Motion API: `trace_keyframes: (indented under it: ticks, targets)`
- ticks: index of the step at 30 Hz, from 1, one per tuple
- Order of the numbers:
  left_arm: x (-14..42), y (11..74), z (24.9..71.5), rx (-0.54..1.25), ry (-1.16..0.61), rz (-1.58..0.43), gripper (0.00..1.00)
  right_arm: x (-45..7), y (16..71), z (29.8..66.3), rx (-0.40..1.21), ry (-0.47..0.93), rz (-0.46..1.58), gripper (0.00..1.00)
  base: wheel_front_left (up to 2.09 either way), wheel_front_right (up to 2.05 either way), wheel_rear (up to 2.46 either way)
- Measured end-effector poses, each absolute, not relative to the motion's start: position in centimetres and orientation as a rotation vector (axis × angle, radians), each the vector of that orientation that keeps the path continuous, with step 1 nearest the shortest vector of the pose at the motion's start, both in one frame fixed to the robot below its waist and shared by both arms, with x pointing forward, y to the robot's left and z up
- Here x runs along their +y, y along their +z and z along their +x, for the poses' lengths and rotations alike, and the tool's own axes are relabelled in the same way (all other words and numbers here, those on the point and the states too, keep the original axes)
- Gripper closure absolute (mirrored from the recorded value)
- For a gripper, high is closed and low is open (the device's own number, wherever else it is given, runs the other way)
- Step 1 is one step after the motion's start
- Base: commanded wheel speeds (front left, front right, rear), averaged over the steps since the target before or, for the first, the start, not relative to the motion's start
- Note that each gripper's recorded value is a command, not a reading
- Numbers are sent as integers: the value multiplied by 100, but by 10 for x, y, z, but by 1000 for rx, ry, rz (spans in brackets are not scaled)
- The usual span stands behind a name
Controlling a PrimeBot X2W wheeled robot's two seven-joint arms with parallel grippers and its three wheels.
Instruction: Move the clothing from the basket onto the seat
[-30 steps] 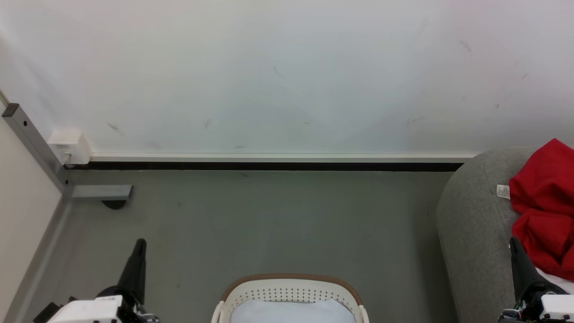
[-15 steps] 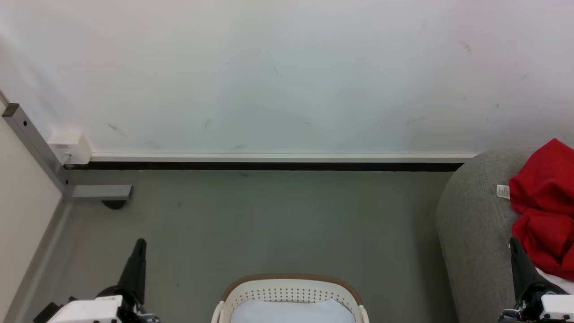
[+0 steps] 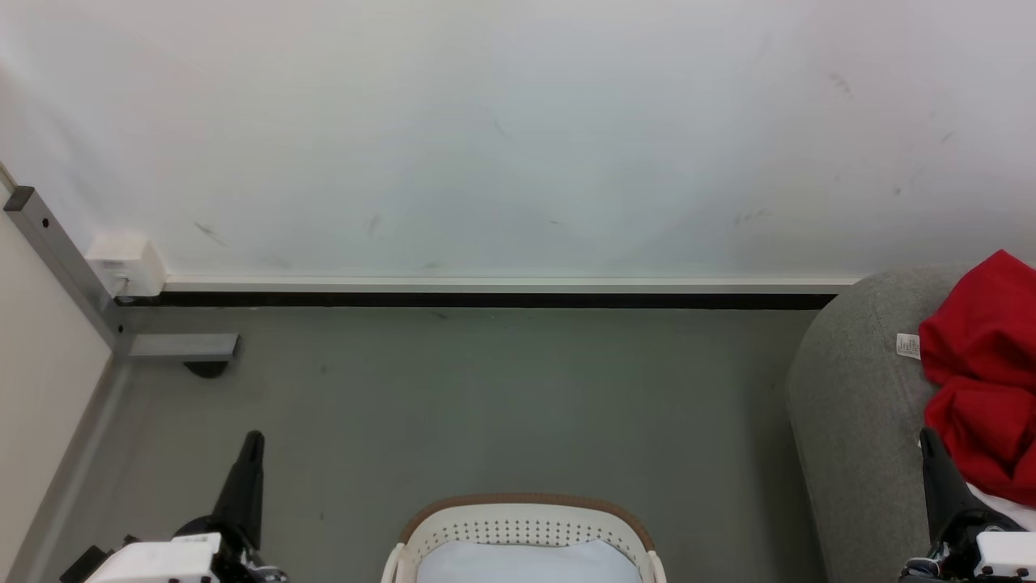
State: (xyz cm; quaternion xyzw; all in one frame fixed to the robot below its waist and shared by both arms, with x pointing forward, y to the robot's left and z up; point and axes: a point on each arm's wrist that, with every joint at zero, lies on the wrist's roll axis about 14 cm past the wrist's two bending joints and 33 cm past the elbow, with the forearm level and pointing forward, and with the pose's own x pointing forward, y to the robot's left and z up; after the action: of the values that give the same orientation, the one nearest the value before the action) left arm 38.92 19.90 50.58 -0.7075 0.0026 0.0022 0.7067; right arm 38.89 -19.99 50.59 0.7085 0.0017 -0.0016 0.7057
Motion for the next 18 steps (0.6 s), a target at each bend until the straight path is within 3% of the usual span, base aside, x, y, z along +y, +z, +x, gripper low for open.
trace_keyframes:
  ticks: [18]
  targets:
    - [199,506,389,6,5,-1572,100,-200,506,389,4,-3,1575,100,0,0,0]
